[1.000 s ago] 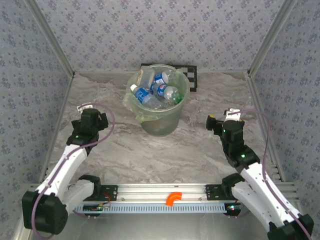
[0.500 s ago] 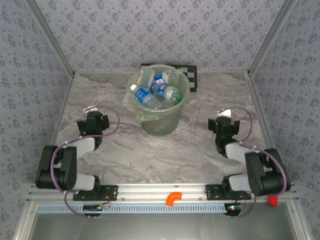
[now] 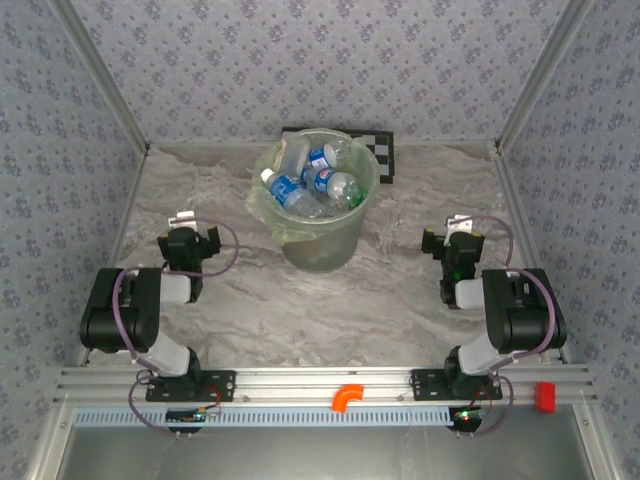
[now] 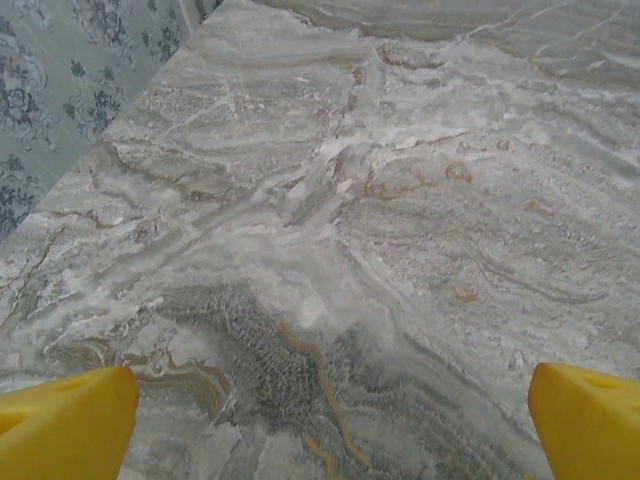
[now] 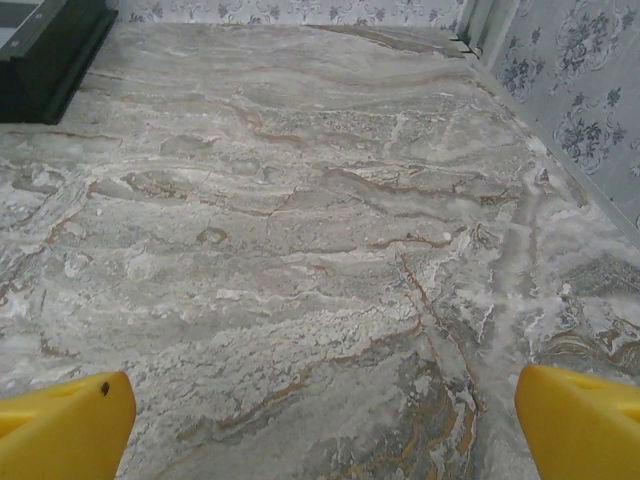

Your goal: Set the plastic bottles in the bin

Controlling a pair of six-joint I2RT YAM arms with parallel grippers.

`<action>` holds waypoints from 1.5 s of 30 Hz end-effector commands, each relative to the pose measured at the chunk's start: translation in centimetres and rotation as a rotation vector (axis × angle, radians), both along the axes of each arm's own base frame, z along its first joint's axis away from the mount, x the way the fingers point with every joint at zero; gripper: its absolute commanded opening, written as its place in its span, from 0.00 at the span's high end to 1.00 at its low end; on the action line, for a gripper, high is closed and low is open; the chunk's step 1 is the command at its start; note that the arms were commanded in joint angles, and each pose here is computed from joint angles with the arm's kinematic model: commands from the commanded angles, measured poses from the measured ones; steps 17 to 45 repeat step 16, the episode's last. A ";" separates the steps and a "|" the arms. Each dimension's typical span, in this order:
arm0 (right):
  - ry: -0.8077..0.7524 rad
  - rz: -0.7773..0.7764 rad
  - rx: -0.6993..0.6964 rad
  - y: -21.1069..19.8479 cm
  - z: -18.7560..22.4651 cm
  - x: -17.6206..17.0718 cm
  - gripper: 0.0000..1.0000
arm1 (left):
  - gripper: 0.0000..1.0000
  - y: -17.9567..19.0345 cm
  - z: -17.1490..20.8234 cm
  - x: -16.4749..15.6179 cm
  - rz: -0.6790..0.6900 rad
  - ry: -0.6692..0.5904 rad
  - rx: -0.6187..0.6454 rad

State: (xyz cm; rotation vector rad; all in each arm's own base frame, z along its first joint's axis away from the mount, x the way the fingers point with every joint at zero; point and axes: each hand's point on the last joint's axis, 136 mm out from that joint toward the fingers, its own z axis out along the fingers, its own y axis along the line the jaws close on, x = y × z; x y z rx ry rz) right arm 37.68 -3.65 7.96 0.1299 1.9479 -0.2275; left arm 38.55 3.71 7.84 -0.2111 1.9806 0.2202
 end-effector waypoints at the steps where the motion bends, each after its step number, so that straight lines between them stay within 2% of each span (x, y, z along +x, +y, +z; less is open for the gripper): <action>1: -0.035 -0.033 0.021 -0.6 0.9 0.7 0.01 | 0.00 -0.4 1.3 0.7 -0.029 -0.056 -0.013; 45: -0.030 -0.039 0.006 -0.5 1.0 0.7 0.01 | 0.00 -0.4 1.3 0.7 -0.031 -0.056 -0.011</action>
